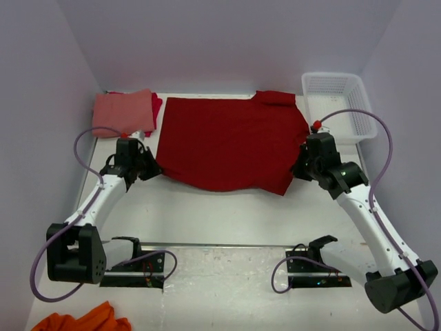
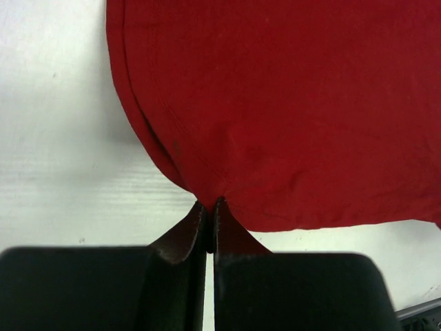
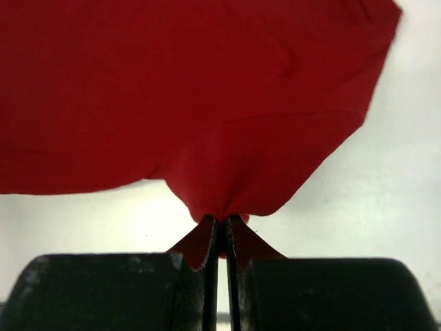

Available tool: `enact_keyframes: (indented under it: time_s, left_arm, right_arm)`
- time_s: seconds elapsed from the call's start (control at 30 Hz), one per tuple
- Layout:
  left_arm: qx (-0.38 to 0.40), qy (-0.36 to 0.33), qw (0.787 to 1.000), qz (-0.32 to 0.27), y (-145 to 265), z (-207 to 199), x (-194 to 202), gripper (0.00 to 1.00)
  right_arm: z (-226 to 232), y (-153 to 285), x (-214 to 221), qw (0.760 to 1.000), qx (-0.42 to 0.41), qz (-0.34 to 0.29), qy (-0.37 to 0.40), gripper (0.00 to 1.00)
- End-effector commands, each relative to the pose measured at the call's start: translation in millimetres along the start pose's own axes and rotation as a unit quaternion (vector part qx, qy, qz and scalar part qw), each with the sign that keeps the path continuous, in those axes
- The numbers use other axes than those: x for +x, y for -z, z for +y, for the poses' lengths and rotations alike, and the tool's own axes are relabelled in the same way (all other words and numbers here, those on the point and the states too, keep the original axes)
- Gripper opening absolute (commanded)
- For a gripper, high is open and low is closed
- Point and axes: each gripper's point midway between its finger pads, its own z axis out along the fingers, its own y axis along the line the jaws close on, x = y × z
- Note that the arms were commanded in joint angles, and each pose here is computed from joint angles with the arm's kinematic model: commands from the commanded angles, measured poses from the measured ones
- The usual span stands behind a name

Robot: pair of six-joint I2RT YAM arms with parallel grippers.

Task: Fold and stack the t-shirts
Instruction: Flatten out the tshirt, then fold the flattened tshirt in 1/3 of the way

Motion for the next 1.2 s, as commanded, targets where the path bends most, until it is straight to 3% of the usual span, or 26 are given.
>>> enact_keyframes:
  time_s: [0.0, 0.27, 0.57, 0.9, 1.17]
  left_arm:
    - [-0.050, 0.035, 0.998, 0.023, 8, 22, 27, 0.00]
    - [-0.110, 0.046, 0.992, 0.045, 26, 45, 48, 0.00]
    - [-0.133, 0.040, 0.990, 0.026, 25, 47, 28, 0.00]
    - [-0.135, 0.031, 0.988, 0.068, -6, 52, 31, 0.00]
    - [-0.139, 0.030, 0.987, 0.072, 4, 50, 32, 0.00]
  right_arm:
    - [-28, 1, 36, 0.997, 0.059, 0.047, -0.030, 0.00]
    - [-50, 7, 86, 0.992, 0.072, 0.087, -0.046, 0.00]
    - [-47, -4, 78, 0.991, 0.088, 0.093, -0.040, 0.00]
    - [-39, -30, 60, 0.987, 0.114, 0.108, -0.031, 0.00]
    - [-39, -19, 66, 0.988, 0.103, 0.110, -0.045, 0.00]
